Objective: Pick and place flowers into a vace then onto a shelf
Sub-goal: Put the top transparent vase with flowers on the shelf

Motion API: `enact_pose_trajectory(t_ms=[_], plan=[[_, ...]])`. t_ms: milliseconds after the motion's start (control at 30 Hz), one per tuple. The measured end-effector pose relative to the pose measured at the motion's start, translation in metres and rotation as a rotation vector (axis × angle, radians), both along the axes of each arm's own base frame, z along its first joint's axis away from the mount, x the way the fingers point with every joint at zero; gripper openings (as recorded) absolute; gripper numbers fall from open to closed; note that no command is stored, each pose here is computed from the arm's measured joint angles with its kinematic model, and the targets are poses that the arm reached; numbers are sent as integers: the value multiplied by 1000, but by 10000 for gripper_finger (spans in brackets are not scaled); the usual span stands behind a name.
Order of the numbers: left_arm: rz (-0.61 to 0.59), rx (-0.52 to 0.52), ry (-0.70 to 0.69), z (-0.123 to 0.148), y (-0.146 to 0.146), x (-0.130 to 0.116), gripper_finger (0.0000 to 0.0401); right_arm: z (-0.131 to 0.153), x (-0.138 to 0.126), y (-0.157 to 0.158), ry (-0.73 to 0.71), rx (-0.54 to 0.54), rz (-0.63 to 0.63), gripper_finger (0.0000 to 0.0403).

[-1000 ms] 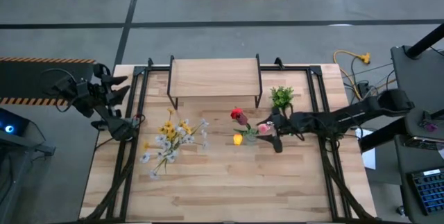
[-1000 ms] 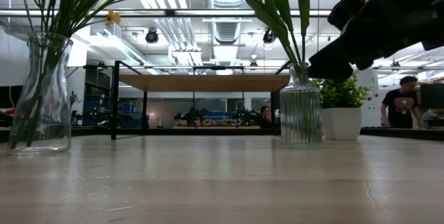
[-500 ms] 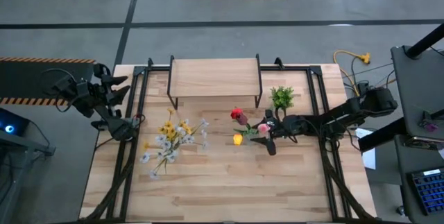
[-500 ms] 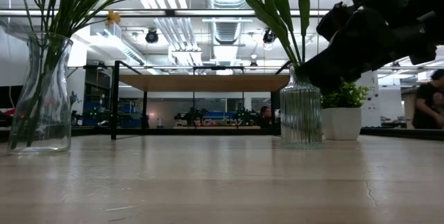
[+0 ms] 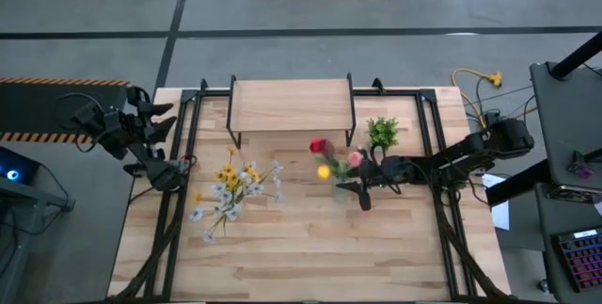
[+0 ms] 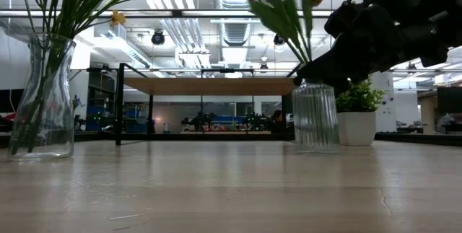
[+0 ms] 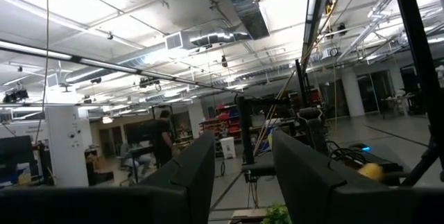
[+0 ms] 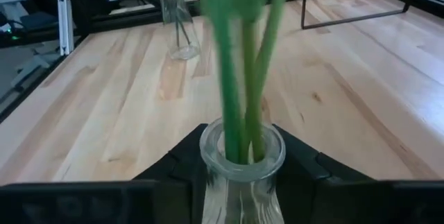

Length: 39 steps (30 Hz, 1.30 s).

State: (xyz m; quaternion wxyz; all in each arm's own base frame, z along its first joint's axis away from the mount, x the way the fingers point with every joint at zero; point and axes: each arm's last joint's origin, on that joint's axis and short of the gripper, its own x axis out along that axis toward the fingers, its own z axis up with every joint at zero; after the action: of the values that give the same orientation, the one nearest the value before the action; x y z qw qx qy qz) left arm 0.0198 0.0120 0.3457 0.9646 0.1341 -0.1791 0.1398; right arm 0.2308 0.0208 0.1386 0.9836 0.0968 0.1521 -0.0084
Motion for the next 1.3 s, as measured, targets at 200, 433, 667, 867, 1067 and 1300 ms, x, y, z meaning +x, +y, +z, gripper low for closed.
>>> enact_pose_trajectory(t_ms=[200, 433, 667, 867, 1067, 1300], plan=[[-3, -6, -1, 0, 0, 0, 128, 1, 0, 0, -5, -2, -11, 110], [-3, -6, -1, 0, 0, 0, 128, 34, 15, -1, -141, -110, -12, 110], [-11, -23, -5, 0, 0, 0, 128, 94, 34, -22, -186, -205, -97, 110], [-11, -25, -5, 0, 0, 0, 128, 143, 48, -51, -117, -267, -188, 110], [-16, -36, -8, 0, 0, 0, 128, 174, 54, -95, -46, -283, -325, 110], [-19, -43, -10, 0, 0, 0, 128, 170, 57, -153, -11, -212, -450, 110]])
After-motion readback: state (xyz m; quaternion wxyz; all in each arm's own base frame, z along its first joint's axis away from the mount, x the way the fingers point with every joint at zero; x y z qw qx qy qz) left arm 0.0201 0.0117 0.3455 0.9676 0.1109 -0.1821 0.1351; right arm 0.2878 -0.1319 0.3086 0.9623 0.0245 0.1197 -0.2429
